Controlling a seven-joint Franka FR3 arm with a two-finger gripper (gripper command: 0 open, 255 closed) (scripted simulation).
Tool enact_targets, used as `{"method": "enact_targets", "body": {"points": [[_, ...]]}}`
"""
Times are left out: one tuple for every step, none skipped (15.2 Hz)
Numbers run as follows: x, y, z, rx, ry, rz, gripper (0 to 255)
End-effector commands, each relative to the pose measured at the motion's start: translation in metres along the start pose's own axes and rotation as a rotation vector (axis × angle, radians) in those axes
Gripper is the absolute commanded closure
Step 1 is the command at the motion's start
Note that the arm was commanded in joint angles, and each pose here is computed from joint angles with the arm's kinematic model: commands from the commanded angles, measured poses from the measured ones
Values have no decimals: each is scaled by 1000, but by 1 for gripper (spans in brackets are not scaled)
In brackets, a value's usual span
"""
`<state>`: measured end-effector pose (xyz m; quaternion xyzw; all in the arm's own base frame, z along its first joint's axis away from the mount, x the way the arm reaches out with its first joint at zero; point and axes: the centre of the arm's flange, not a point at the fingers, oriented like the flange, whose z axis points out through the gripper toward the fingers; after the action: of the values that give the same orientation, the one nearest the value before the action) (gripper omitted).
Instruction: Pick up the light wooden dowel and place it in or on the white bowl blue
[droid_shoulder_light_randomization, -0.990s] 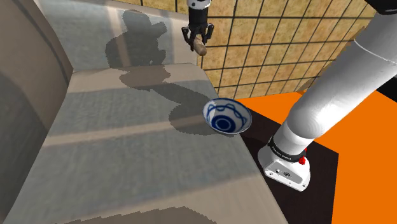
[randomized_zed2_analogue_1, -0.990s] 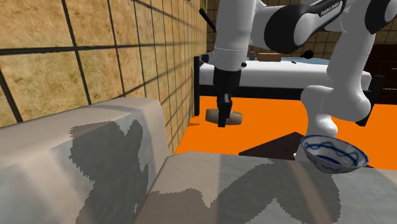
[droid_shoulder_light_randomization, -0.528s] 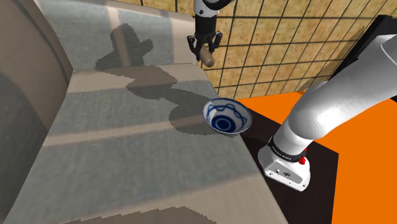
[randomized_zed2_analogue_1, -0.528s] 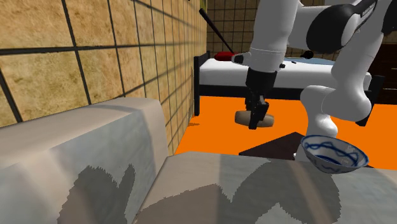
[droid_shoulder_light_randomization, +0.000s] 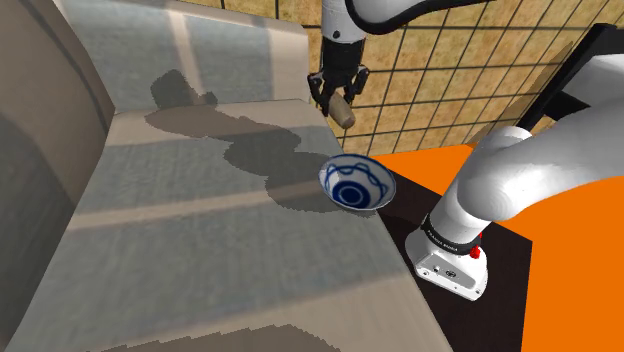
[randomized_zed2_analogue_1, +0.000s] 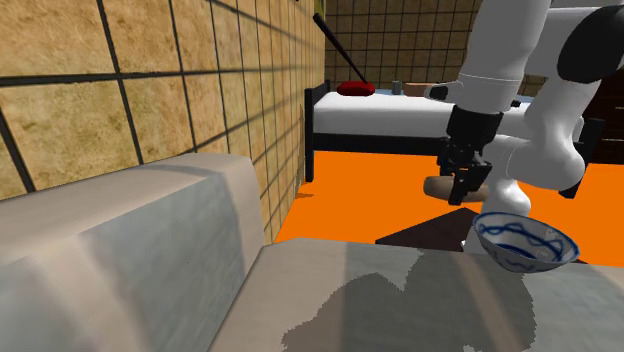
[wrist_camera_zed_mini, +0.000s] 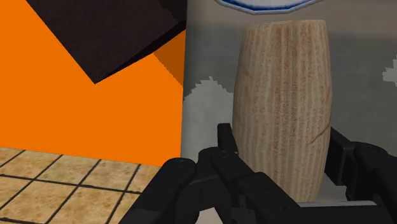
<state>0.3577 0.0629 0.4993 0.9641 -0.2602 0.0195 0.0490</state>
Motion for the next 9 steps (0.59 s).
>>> {"method": "enact_targets", "body": {"points": [[-25, -1, 1, 0, 0, 1, 255], [-38, -2, 0, 0, 0, 1, 255], [-52, -3, -1, 0, 0, 1, 255], [-65, -4, -2, 0, 0, 1, 255], [-78, -4, -2, 0, 0, 1, 255], [-91, -5, -3, 0, 0, 1, 255], [-104, -6, -4, 0, 0, 1, 255], [-117, -7, -5, 0, 0, 1, 255], [-130, -8, -6, 0, 0, 1, 255]]}}
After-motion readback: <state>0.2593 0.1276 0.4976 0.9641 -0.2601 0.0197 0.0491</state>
